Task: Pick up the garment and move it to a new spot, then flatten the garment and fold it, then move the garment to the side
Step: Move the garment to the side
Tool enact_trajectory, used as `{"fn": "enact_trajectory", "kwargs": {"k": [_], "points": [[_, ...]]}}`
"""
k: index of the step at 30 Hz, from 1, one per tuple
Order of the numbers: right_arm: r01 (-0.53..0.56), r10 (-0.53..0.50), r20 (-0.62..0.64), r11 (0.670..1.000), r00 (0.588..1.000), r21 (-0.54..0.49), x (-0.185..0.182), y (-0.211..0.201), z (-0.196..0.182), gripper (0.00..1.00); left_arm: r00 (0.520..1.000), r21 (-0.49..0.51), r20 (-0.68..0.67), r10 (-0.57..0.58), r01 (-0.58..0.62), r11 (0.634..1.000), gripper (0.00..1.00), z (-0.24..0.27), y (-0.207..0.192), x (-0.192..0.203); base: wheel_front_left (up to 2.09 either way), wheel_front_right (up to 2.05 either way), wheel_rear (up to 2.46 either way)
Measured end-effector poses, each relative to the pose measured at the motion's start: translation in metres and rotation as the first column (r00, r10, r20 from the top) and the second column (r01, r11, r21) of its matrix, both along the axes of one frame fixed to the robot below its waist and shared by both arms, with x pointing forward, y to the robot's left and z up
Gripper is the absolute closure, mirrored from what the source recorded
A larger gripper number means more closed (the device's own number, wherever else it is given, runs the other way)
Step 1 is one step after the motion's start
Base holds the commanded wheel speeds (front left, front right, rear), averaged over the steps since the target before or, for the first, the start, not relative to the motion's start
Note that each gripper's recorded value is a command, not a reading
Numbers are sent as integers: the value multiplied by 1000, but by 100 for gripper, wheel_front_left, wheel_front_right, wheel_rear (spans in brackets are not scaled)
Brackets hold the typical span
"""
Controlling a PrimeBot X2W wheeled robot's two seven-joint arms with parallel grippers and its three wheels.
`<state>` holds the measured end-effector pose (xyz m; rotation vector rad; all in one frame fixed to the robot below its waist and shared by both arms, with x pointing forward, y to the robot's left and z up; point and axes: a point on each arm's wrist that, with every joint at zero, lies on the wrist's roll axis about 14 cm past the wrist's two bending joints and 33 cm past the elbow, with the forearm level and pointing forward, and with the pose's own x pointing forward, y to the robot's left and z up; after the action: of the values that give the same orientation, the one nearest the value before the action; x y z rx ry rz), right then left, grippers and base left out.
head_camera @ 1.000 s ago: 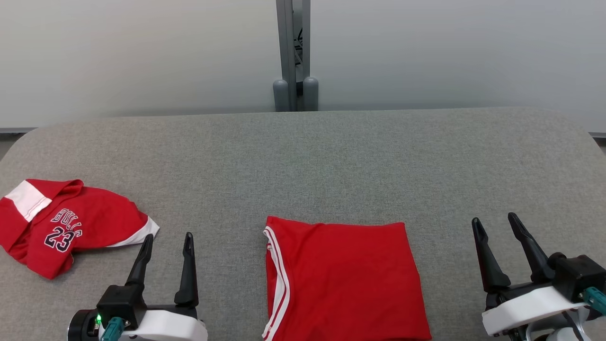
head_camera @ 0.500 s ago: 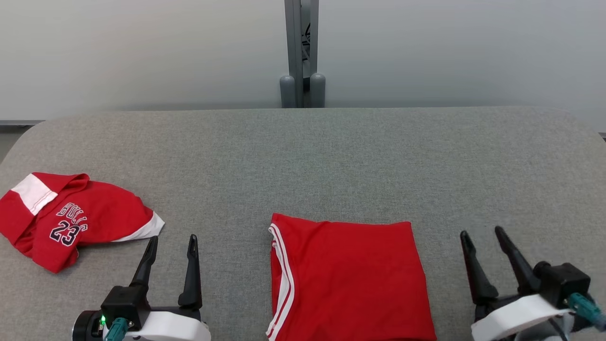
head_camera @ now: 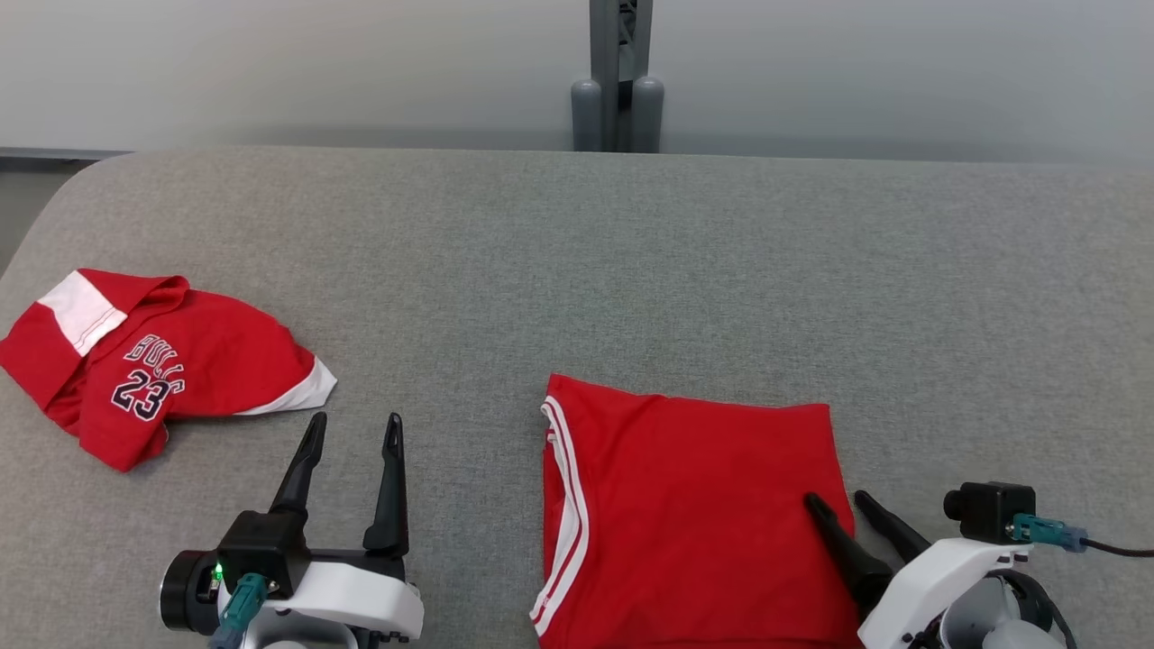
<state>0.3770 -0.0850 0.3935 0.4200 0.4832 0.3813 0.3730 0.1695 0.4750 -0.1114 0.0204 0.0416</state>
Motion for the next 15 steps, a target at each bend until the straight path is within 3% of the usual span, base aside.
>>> {"fn": "enact_trajectory", "kwargs": {"k": [12, 13, 15], "points": [[-76, 88, -133, 993, 987, 91, 13, 27, -13, 0, 999, 15, -18, 43, -42, 999, 0, -5, 13, -2, 0, 0, 0], [-88, 99, -133, 992, 986, 85, 13, 28, -13, 40, 999, 18, -20, 43, -43, 999, 0, -5, 13, -3, 0, 0, 0], [-104, 114, -130, 991, 985, 81, 13, 30, -13, 98, 999, 20, -21, 42, -41, 999, 0, -6, 12, -3, 0, 0, 0]]}}
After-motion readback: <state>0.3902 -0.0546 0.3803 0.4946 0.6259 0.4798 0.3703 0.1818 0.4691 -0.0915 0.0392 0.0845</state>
